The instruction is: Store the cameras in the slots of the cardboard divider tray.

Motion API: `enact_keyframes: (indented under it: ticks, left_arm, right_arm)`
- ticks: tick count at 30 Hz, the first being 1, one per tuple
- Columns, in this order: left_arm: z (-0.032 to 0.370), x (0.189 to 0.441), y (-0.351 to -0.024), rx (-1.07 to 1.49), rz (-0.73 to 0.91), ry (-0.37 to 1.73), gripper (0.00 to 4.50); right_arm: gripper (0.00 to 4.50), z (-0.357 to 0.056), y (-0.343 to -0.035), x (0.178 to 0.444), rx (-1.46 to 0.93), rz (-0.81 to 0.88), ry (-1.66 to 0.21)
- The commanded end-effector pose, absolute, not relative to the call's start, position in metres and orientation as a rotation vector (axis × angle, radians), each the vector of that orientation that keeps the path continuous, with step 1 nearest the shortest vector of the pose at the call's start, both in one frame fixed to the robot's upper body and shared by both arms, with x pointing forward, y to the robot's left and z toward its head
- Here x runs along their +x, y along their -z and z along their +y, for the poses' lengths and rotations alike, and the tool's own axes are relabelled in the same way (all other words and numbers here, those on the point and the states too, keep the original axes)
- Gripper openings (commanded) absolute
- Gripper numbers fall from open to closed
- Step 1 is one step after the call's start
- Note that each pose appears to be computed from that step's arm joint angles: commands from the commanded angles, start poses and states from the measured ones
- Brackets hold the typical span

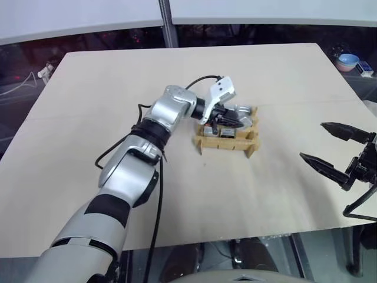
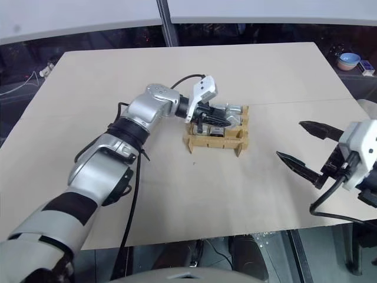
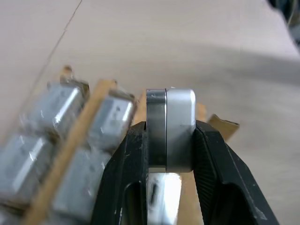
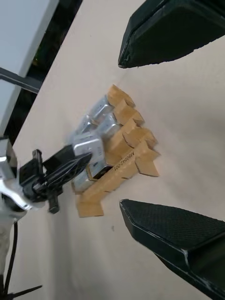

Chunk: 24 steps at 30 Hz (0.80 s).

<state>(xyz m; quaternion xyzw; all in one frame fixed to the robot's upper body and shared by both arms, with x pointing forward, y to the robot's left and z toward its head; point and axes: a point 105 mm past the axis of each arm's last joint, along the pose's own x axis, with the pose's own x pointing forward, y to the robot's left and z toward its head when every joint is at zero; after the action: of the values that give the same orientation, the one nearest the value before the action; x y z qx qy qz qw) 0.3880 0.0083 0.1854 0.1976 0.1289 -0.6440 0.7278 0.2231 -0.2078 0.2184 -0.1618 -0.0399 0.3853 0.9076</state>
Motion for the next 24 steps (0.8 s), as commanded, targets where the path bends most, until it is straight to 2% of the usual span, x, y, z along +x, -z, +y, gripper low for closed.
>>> enact_keyframes:
  ticks: [1, 12, 24]
  left_arm:
    - [0.001, 0.392, -0.198, 0.504, 0.234, 1.441, 0.71]
    - [0.016, 0.394, -0.172, 0.788, 0.323, 1.472, 0.71]
    - [0.009, 0.393, -0.169, 0.918, 0.427, 1.485, 0.71]
  right_arm:
    - [4.44, -0.205, -0.228, 0.216, -0.38, -0.139, -0.769]
    - [4.44, -0.204, -0.219, 0.215, -0.394, -0.134, -0.736]
    - [4.44, -0.201, -0.211, 0.218, -0.416, -0.123, -0.731]
